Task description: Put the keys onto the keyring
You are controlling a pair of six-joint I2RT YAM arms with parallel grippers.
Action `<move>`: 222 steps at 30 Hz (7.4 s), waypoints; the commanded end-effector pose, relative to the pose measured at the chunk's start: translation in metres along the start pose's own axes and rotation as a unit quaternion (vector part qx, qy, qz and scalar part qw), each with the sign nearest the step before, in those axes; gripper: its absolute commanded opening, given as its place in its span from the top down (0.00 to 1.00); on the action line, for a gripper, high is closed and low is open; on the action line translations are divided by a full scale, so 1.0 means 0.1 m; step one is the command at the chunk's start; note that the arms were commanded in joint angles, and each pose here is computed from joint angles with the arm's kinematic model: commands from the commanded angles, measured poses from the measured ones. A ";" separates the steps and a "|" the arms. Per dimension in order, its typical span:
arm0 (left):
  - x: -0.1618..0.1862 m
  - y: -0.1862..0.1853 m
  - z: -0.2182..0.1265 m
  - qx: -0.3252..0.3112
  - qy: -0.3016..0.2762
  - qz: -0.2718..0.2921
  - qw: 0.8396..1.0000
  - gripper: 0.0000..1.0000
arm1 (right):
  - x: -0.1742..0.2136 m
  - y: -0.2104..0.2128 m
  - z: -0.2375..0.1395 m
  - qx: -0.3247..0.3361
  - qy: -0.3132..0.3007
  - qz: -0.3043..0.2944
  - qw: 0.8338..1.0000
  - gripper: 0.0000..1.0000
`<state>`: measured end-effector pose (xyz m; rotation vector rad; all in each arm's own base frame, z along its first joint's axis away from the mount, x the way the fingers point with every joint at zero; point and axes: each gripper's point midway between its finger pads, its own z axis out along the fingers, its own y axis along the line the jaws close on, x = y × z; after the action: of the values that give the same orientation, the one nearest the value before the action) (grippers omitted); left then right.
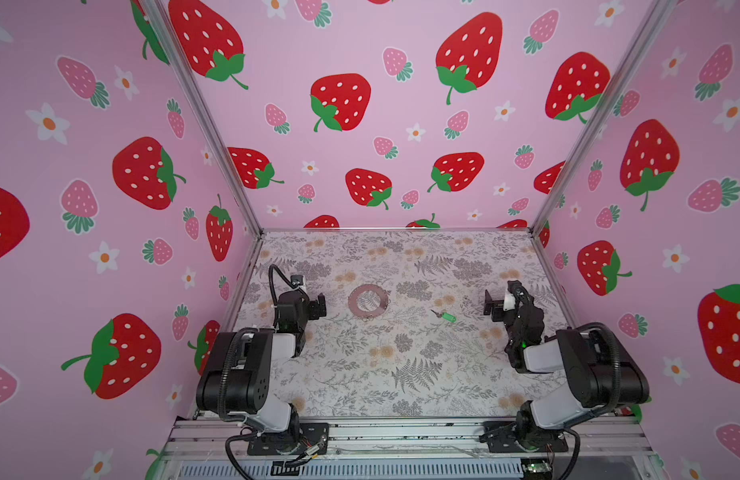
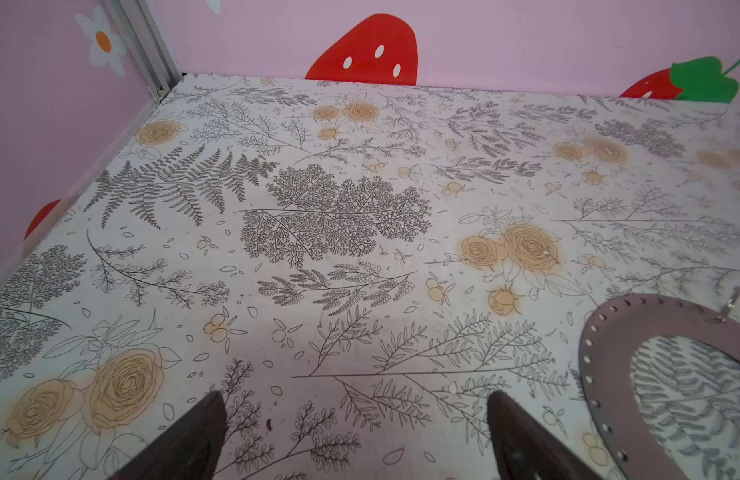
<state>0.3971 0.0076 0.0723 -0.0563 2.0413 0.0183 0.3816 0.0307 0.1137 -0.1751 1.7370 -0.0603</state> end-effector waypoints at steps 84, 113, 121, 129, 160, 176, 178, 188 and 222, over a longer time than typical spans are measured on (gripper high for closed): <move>0.45 -1.81 -0.42 0.010 0.308 0.144 0.940 0.36 | -0.19 2.82 0.07 -0.338 0.183 -0.063 0.921 0.44; 0.52 -1.77 -0.27 -0.045 0.323 0.205 0.923 0.46 | -0.19 2.82 0.07 -0.337 0.190 -0.061 0.920 0.52; 0.46 -1.72 -0.30 -0.052 0.312 0.213 0.925 0.49 | -0.16 2.84 0.07 -0.339 0.195 -0.057 0.919 0.53; 0.49 -1.67 -0.29 -0.064 0.313 0.217 0.922 0.55 | -0.15 2.84 0.06 -0.340 0.196 -0.057 0.918 0.54; 0.58 -1.62 -0.29 0.006 0.344 0.112 0.932 0.73 | -0.13 2.87 0.06 -0.347 0.198 -0.058 0.915 0.56; 0.66 -1.67 -0.19 0.111 0.371 -0.037 0.921 0.73 | -0.12 2.87 0.06 -0.345 0.203 -0.054 0.915 0.59; 0.68 -1.65 -0.19 0.114 0.373 -0.047 0.919 0.75 | -0.13 2.87 0.06 -0.345 0.202 -0.054 0.915 0.59; 0.74 -1.54 -0.18 0.102 0.377 -0.056 0.919 0.73 | -0.13 2.89 0.08 -0.346 0.205 -0.054 0.914 0.59; 0.54 -1.70 -0.21 0.153 0.346 -0.044 0.924 1.00 | -0.09 2.93 0.10 -0.350 0.209 -0.055 0.911 0.60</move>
<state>0.3680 -0.1636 0.0315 0.0108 2.7134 -0.4326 0.3692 0.3150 0.0804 -0.8350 2.1063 0.4608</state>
